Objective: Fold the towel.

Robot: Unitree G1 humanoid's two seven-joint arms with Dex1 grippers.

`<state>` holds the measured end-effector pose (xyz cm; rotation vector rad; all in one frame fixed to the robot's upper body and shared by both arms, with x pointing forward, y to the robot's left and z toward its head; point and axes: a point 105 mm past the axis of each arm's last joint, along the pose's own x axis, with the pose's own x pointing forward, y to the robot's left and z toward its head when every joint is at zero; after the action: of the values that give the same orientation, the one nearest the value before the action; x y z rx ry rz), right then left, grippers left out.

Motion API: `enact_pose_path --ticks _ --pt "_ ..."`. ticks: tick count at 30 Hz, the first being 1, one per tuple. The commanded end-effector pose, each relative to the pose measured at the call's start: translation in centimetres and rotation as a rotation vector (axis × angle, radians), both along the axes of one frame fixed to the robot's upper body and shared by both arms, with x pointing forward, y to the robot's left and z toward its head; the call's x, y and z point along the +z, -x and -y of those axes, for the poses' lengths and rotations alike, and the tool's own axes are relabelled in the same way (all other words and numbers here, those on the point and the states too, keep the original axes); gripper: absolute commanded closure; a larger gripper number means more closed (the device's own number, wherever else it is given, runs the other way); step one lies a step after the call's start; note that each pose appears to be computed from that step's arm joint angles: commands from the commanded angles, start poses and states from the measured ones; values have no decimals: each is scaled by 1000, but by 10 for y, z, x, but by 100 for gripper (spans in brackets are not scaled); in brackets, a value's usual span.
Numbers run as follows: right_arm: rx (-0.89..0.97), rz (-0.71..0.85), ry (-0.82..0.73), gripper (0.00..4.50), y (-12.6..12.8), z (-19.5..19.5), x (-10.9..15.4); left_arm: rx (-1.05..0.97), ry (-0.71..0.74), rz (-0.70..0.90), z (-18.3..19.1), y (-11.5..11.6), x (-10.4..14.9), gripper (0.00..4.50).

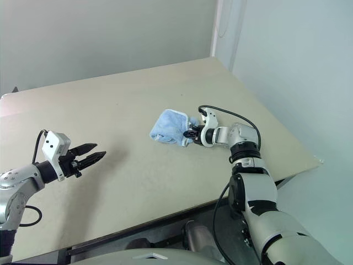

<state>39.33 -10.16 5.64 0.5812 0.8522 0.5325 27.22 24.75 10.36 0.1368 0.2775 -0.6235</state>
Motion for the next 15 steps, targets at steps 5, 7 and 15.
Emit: enact_pose_path --ticks 5,7,15 --pt "14 -18 -78 161 3 14 19 6 -23 44 -5 -2 12 199" --pt "34 -26 -101 86 7 15 23 8 -25 39 -6 -2 11 199" --pt "227 267 18 4 15 52 64 -23 -20 23 -7 5 13 199"
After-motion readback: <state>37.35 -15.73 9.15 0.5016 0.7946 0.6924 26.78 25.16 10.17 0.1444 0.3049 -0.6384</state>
